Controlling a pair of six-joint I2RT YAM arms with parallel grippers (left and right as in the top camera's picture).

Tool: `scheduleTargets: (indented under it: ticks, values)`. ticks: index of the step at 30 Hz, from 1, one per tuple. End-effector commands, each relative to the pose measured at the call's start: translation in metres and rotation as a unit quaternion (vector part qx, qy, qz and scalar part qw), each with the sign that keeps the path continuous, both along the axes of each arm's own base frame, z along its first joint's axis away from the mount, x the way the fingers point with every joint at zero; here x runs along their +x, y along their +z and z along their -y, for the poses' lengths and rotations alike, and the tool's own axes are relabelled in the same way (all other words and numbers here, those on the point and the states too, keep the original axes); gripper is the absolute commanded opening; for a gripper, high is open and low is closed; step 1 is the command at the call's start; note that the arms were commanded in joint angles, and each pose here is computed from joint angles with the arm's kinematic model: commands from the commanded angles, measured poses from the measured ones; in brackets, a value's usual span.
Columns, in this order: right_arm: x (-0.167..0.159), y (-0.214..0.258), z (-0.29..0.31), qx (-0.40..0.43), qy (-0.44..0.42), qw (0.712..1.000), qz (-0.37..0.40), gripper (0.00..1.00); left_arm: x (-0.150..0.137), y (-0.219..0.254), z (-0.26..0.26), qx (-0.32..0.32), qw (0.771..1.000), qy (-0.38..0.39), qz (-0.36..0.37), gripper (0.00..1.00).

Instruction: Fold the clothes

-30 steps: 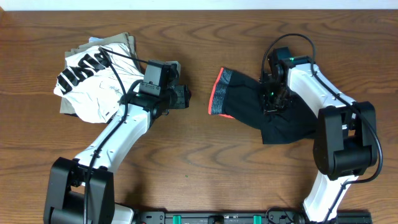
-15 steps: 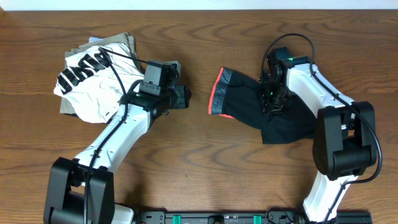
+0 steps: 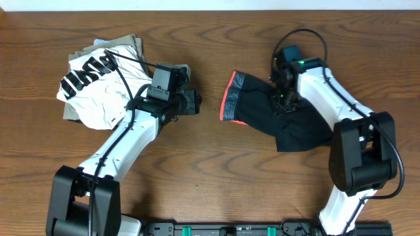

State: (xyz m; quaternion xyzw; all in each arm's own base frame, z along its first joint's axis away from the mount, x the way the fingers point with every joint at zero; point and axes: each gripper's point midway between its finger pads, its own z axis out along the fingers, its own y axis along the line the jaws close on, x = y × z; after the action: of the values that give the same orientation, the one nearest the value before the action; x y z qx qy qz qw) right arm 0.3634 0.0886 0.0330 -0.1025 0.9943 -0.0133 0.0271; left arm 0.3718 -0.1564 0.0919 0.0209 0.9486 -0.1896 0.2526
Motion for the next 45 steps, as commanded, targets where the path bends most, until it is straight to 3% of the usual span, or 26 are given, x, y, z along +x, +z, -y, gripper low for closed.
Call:
scheduleTargets:
  ticks: [1,9,23,36,41,45]
  values:
    - [0.008,0.013,-0.009,-0.020,0.016,0.999,0.031,0.50,0.002,0.007,-0.001,-0.001,1.000,-0.002,0.010,0.53]
    - [0.006,0.010,0.007,-0.078,-0.032,0.996,0.043,0.50,0.001,0.006,-0.001,0.000,1.000,-0.002,0.007,0.53]
    - [0.003,0.009,0.007,-0.075,-0.031,0.996,0.035,0.53,0.001,0.006,-0.001,0.000,1.000,-0.002,0.007,0.53]
    - [-0.029,-0.026,0.017,-0.088,-0.033,0.996,-0.001,0.55,0.001,0.006,-0.001,0.000,1.000,-0.002,0.007,0.54]
    - [-0.027,-0.025,0.017,-0.088,-0.034,0.996,0.001,0.43,0.001,0.006,-0.001,-0.001,1.000,-0.002,0.007,0.54]
    - [-0.026,-0.025,0.016,-0.087,-0.038,0.995,0.003,0.16,0.001,0.006,-0.001,-0.001,1.000,-0.002,0.007,0.54]
